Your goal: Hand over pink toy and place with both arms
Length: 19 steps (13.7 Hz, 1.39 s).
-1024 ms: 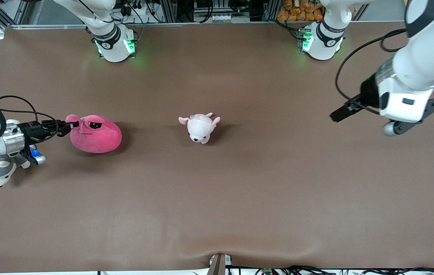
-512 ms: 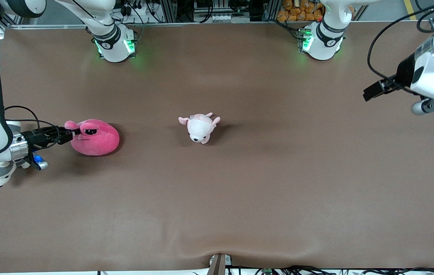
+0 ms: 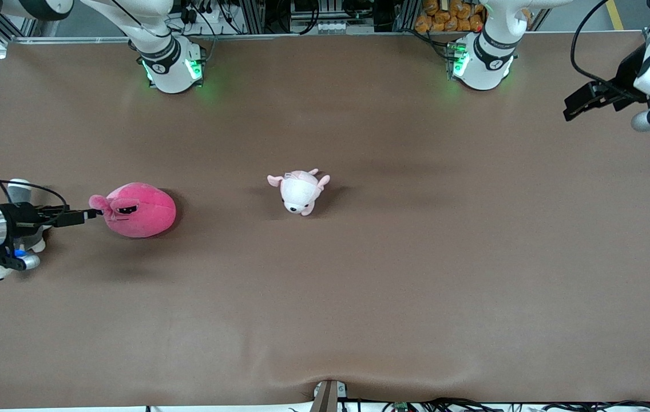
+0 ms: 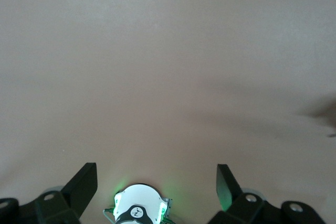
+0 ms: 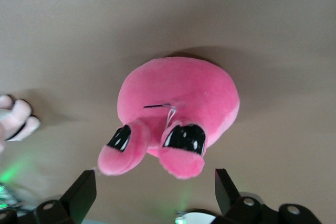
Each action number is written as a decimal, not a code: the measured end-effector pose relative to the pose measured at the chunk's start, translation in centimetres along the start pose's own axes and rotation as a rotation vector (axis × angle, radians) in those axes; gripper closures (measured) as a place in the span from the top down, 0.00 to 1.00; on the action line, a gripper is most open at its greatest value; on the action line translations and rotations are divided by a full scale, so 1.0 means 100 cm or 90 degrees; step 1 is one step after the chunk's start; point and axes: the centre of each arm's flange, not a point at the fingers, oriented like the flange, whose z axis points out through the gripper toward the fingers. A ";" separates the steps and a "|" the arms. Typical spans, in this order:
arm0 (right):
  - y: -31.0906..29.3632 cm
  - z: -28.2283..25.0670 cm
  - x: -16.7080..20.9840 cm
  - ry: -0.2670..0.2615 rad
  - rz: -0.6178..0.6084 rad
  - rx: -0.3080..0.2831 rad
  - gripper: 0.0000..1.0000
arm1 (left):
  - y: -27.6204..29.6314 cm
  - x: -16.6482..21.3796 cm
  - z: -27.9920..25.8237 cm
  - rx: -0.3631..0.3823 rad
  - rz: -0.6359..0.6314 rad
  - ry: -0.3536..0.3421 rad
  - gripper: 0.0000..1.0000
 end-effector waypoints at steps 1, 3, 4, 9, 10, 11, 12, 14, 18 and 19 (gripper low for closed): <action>-0.020 -0.008 -0.008 0.007 -0.017 -0.028 1.00 | 0.000 -0.007 -0.002 0.000 0.004 0.004 1.00; -0.048 -0.019 -0.024 0.026 -0.040 -0.067 1.00 | 0.001 -0.013 -0.008 -0.001 0.015 0.013 1.00; -0.056 -0.021 -0.032 0.045 -0.047 -0.088 1.00 | 0.001 -0.012 -0.008 -0.002 0.021 0.015 1.00; -0.080 -0.026 -0.098 0.149 -0.082 -0.143 1.00 | 0.003 -0.004 -0.004 -0.003 0.028 0.014 1.00; -0.085 -0.031 -0.114 0.165 -0.089 -0.146 1.00 | 0.004 -0.003 -0.003 -0.002 0.029 0.013 1.00; -0.090 -0.038 -0.129 0.178 -0.096 -0.148 1.00 | 0.005 -0.003 -0.003 -0.002 0.031 0.013 1.00; -0.094 -0.044 -0.140 0.191 -0.101 -0.150 1.00 | 0.005 -0.002 -0.005 -0.003 0.041 0.015 1.00; -0.098 -0.058 -0.156 0.212 -0.104 -0.154 1.00 | 0.005 0.000 -0.008 -0.003 0.065 0.014 1.00; -0.102 -0.096 -0.174 0.248 -0.109 -0.175 1.00 | 0.005 0.002 -0.007 -0.002 0.075 0.008 1.00; -0.105 -0.109 -0.180 0.260 -0.114 -0.179 1.00 | 0.006 0.002 -0.009 -0.002 0.076 0.010 1.00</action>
